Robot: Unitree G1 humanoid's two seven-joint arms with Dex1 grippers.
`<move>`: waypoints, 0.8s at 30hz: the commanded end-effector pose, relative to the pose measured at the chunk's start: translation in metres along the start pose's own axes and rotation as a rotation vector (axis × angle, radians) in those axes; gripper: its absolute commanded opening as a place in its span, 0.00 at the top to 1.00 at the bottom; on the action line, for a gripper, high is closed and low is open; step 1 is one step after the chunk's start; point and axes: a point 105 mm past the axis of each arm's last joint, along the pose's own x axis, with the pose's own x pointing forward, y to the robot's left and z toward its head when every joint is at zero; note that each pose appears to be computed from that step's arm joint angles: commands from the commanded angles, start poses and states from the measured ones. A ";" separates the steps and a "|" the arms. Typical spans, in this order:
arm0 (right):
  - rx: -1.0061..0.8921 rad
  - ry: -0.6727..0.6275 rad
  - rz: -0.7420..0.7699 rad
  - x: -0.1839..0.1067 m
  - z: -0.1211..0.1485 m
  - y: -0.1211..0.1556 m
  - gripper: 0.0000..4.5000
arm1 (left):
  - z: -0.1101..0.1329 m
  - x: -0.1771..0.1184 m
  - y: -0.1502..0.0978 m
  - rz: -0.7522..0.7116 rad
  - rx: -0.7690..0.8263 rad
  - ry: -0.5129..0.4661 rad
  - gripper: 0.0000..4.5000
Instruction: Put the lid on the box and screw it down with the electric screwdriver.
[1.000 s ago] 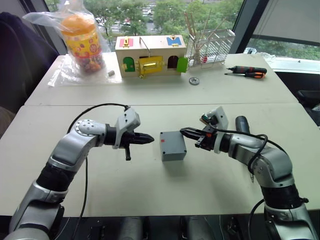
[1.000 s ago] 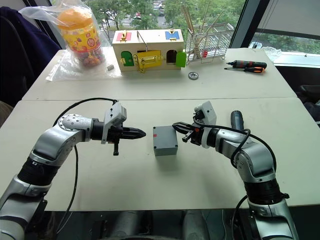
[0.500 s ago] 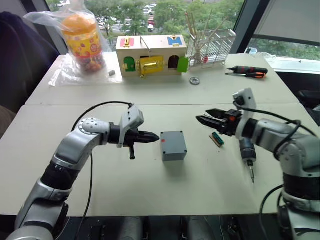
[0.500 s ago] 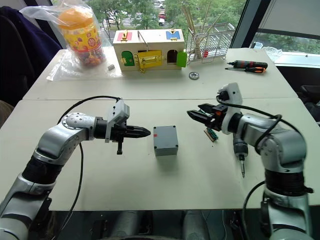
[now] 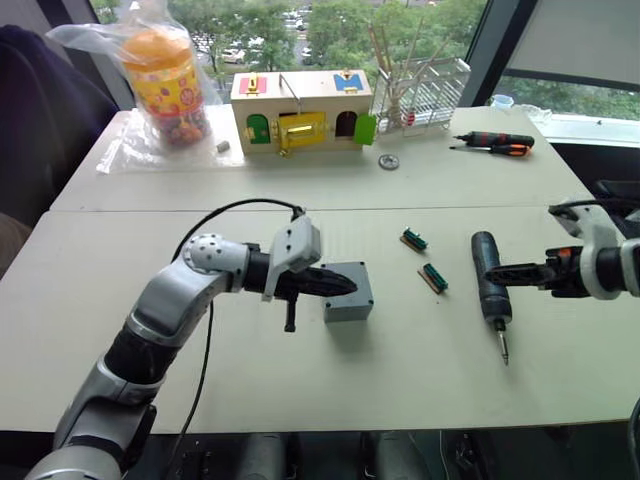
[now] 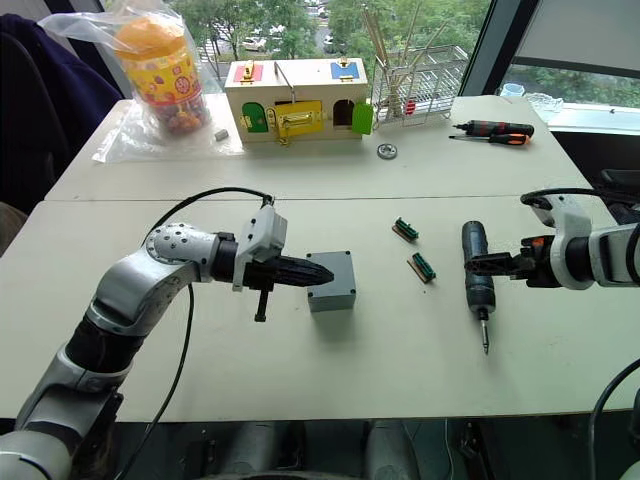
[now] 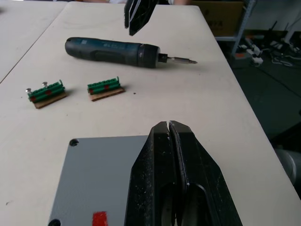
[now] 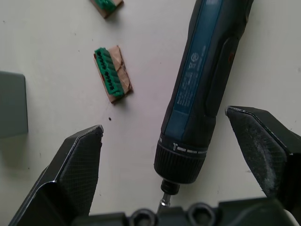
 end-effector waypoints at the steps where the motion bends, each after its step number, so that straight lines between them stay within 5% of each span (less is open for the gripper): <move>1: 0.022 0.051 0.018 0.001 -0.005 -0.001 0.01 | 0.009 0.005 -0.007 -0.011 0.050 -0.022 1.00; 11: 0.087 0.162 -0.027 0.030 -0.009 -0.013 0.01 | 0.001 -0.001 0.000 0.098 -0.061 -0.082 1.00; 19: -0.161 0.309 -0.077 0.055 -0.022 -0.013 0.01 | -0.013 -0.001 0.007 0.179 -0.102 -0.069 1.00; 24: -0.194 0.344 -0.125 0.057 -0.025 -0.028 0.40 | -0.012 -0.001 0.010 0.194 -0.100 -0.079 1.00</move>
